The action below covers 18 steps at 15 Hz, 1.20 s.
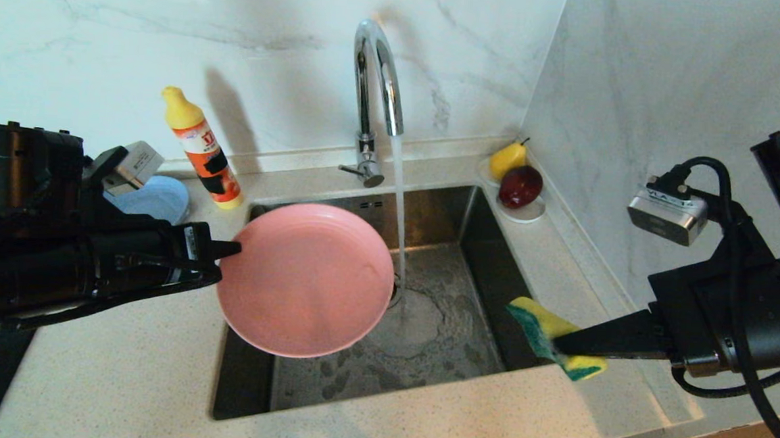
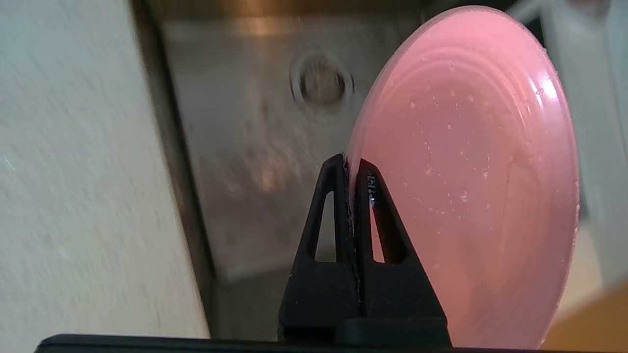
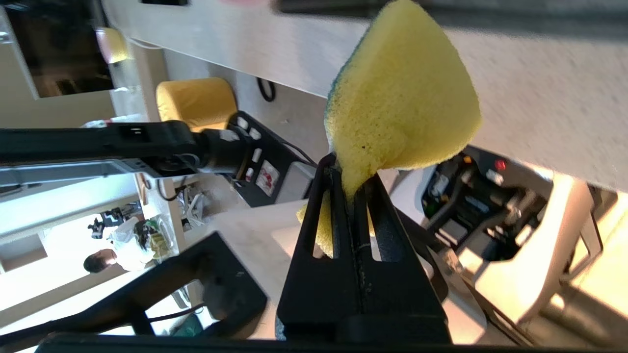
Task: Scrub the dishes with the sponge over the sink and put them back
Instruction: Wipe the plate
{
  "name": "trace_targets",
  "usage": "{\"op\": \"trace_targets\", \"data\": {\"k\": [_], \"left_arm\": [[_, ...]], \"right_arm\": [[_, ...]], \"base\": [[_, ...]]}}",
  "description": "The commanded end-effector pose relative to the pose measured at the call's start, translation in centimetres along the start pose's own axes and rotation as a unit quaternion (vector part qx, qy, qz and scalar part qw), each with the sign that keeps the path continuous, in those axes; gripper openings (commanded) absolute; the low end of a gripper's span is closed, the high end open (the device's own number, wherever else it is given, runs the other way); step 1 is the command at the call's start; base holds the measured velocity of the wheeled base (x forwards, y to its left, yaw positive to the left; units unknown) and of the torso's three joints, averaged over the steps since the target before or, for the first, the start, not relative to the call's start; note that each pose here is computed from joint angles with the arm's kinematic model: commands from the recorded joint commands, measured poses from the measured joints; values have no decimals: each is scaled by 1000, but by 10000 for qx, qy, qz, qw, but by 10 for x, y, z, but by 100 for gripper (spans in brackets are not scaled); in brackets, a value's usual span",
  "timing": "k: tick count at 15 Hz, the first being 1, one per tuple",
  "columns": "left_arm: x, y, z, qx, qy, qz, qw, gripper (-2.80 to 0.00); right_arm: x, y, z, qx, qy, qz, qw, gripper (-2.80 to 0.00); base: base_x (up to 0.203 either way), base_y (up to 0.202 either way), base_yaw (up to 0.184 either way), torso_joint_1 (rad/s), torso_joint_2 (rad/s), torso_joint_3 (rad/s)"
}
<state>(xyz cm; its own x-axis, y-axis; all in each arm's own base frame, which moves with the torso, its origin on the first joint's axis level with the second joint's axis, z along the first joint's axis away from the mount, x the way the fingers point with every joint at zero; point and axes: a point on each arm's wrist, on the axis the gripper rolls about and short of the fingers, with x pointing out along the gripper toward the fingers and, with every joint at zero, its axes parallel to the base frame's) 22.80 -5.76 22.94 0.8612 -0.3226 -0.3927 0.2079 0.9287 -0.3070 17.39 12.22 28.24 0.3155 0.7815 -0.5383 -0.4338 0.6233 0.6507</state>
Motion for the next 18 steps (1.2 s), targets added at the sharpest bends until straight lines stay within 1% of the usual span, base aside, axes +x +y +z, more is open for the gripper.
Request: {"op": "trace_targets", "data": {"k": [1,2,3,5,6,8,10,13,16,18], "left_arm": [[-4,0,-5,35,70,-32,10000,-280],[-6,-1,-8,144,81,-51,9998,-280],[-7,-1,-11,325,122,-78,9994,-280],[-8,-4,-20,838,183,-171,9962,-280],[-8,-6,-23,1007,57,-263,9946,-280],[-7,-9,-26,1242,-275,-430,9909,-280],[-6,-11,-29,1357,-447,-538,9883,-280],[-7,-25,-35,1485,-397,-873,9843,-280],[-7,-41,-41,1698,-333,-1216,9774,-280],[-7,-45,-43,1806,-319,-1305,9743,-280]], "right_arm": [[-2,13,4,-151,-29,192,9997,-280],[0,21,5,-246,-5,298,9993,-280],[3,27,6,-324,56,393,9987,-280],[17,38,7,-432,281,541,9972,-280],[27,41,7,-458,424,566,9964,-280],[47,45,6,-469,679,569,9950,-280],[63,46,6,-399,860,546,9940,-280],[79,49,8,-415,1014,545,9925,-280],[93,60,7,-517,1166,645,9897,-280],[101,63,4,-549,1277,652,9881,-280]], "base": [[0,0,0,0,0,0],[0,0,0,0,0,0],[0,0,0,0,0,0],[0,0,0,0,0,0],[0,0,0,0,0,0],[0,0,0,0,0,0],[0,0,0,0,0,0],[0,0,0,0,0,0],[0,0,0,0,0,0],[0,0,0,0,0,0]]}}
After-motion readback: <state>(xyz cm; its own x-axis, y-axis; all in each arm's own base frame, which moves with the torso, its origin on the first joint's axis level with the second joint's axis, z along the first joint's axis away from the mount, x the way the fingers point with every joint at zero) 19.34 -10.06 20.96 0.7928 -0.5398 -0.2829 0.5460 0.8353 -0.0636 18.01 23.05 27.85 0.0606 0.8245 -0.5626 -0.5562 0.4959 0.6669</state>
